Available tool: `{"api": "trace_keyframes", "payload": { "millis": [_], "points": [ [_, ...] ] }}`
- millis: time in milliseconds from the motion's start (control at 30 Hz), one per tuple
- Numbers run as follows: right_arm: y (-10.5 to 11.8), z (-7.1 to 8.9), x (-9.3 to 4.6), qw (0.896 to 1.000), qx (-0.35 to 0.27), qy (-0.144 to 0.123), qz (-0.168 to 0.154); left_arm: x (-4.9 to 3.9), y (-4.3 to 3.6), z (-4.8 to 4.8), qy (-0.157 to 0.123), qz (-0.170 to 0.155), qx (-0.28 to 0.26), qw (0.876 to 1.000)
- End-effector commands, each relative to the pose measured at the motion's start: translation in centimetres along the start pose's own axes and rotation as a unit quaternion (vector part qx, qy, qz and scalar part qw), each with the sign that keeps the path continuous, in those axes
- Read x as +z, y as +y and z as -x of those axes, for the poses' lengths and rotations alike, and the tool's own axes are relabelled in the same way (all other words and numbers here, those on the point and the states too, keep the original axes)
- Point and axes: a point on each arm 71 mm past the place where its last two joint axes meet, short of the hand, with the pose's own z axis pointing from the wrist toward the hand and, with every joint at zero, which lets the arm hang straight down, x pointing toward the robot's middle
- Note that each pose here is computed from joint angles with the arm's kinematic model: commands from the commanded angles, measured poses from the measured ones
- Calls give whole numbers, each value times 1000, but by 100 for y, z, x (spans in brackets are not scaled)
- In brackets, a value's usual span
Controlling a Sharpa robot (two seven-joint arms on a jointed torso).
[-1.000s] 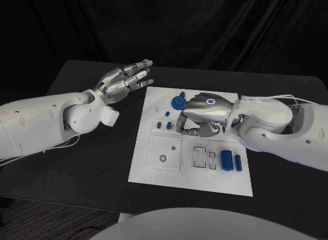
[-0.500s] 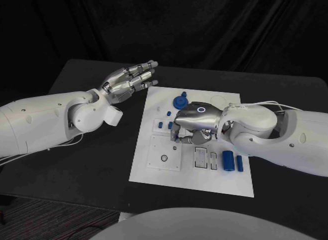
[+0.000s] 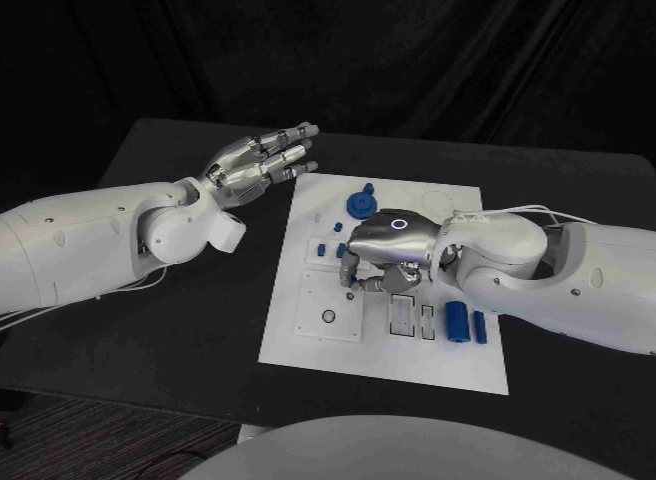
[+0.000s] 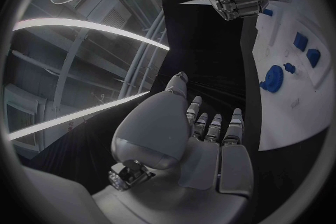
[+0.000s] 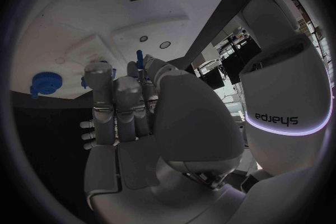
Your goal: Assemble the parts on the task board
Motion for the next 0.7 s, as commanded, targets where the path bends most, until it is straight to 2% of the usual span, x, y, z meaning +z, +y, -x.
{"api": "trace_keyframes", "payload": {
  "millis": [33, 700],
  "points": [
    [4, -29, 1, 1000, 12, 7, -1, 11, 1, -28, 12, -3, -4, 1000],
    [21, -111, 31, 1000, 26, 17, -3, 17, 1, -38, 16, -4, -6, 1000]
  ]
}}
